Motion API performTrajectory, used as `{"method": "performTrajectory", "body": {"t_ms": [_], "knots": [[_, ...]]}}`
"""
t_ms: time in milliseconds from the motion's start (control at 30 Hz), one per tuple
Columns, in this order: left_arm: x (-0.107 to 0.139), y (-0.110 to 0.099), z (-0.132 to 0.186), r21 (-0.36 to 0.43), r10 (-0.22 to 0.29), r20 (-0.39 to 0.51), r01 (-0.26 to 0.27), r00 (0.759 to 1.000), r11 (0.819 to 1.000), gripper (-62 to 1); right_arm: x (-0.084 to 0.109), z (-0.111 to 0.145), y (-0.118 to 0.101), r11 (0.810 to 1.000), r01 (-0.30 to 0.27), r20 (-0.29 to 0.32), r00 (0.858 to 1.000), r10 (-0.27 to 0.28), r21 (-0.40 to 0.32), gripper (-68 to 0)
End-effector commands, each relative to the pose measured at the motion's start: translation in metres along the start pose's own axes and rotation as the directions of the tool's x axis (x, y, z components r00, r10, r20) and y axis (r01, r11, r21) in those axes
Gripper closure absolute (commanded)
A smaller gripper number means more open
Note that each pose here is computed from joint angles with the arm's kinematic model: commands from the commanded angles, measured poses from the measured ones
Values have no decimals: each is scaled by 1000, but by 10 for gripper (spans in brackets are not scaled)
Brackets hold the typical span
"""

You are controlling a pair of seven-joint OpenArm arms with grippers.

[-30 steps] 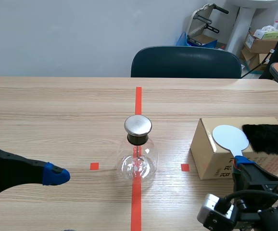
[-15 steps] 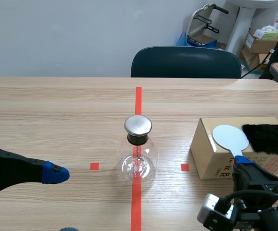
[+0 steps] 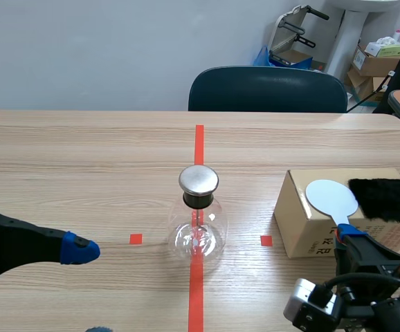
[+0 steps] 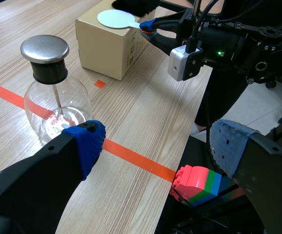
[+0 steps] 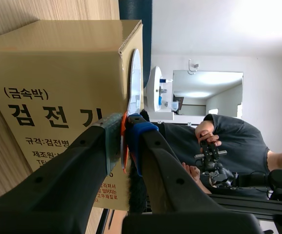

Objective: Do the electroscope experiment

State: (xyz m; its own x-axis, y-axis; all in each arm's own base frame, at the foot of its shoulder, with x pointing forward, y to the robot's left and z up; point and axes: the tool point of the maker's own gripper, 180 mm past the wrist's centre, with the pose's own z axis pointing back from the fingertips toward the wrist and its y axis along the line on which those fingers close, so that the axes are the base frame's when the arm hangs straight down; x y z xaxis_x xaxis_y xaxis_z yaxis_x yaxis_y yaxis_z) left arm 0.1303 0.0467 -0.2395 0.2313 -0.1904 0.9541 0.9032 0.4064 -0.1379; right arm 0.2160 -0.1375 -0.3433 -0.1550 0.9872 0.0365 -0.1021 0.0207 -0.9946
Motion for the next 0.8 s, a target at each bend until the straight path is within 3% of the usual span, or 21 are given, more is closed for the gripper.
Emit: {"method": "performTrajectory", "body": {"t_ms": [0,767], "knots": [[10,-5,-2,-14,8,39,-7,999,1000,-469,-1,-2,-10,999,-9,5,1000,9,-35,-9],[10,-2,-2,4,1,39,-1,999,1000,-469,-1,-2,-10,999,-9,5,1000,9,-35,-9]]}}
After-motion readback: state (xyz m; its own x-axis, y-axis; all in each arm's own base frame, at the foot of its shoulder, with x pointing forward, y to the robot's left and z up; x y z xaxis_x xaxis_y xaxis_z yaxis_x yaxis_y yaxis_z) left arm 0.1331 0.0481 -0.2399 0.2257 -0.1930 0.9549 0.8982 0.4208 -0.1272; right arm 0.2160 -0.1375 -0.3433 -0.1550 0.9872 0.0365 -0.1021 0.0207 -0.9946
